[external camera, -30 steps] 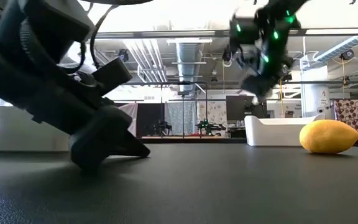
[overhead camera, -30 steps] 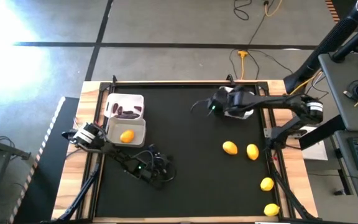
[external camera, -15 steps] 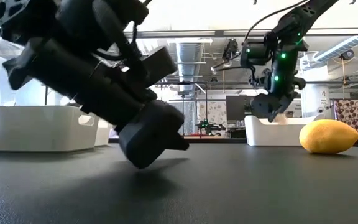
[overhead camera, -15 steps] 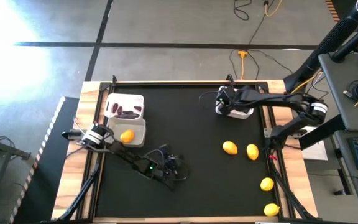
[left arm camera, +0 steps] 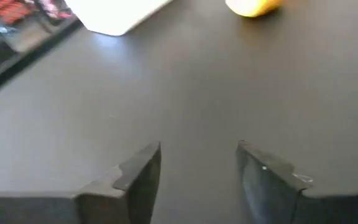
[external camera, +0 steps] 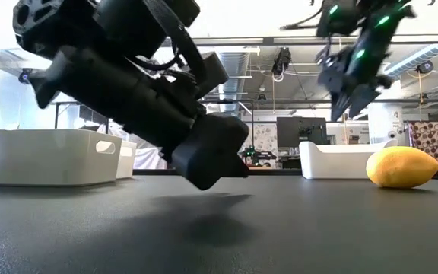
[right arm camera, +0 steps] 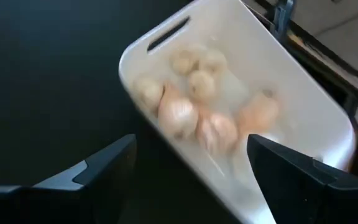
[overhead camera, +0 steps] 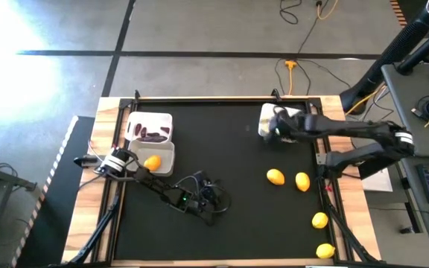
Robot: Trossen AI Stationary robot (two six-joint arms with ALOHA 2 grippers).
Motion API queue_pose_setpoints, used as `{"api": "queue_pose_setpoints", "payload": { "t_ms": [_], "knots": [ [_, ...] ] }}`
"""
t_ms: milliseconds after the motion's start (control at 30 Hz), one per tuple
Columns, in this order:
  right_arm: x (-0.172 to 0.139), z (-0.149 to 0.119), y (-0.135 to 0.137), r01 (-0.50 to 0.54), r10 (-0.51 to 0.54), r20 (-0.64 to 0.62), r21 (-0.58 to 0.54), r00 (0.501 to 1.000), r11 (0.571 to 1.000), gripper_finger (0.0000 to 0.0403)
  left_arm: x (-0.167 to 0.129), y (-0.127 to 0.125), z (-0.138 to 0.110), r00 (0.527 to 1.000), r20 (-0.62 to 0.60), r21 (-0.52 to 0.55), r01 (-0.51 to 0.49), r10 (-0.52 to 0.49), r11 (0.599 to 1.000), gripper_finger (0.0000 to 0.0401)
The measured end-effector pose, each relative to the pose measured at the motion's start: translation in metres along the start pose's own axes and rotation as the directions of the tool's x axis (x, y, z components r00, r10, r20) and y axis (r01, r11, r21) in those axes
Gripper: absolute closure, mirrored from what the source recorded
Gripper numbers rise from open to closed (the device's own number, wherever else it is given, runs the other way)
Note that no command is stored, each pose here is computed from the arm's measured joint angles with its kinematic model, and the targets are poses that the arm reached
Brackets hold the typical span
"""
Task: Sort produce into baskets
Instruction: Put the lemon into the bottom gray bin
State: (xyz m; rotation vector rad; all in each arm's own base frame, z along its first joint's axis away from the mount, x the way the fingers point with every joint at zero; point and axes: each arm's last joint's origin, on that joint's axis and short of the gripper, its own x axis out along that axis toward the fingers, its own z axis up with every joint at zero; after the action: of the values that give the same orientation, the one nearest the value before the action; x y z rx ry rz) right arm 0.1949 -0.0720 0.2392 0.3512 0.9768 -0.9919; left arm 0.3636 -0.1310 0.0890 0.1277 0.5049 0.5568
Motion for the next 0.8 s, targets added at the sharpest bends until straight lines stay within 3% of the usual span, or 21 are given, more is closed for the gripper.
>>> {"api": "queue_pose_setpoints", "payload": {
  "t_ms": [133, 333, 433, 567, 800],
  "knots": [
    [-0.024, -0.031, 0.013, -0.07, 0.07, 0.002, 0.068, 0.998, 0.995, 0.0115, 0.006, 0.006, 0.004, 0.997, 0.03, 0.0, -0.072, 0.072, 0.997, 0.0182],
    [-0.025, -0.073, 0.038, -0.126, 0.136, -0.068, 0.133, 0.988, 0.983, 0.0131, 0.019, 0.017, 0.01, 0.996, 0.043, 0.094, -0.085, 0.081, 0.992, 0.0148],
    [-0.02, -0.086, 0.048, -0.12, 0.145, -0.164, 0.15, 0.976, 0.981, 0.0138, 0.029, 0.024, 0.012, 1.0, 0.008, 0.125, -0.002, 0.001, 0.992, 0.0137],
    [-0.01, -0.092, 0.057, -0.08, 0.119, -0.272, 0.15, 0.955, 0.985, 0.0148, 0.045, 0.03, 0.011, 0.985, -0.038, 0.055, 0.171, -0.169, 0.984, 0.0126],
    [0.0, -0.098, 0.062, 0.005, 0.032, -0.361, 0.103, 0.932, 0.995, 0.016, 0.064, 0.026, -0.002, 0.967, 0.025, -0.023, 0.256, -0.255, 0.967, 0.0112]
  ]
}}
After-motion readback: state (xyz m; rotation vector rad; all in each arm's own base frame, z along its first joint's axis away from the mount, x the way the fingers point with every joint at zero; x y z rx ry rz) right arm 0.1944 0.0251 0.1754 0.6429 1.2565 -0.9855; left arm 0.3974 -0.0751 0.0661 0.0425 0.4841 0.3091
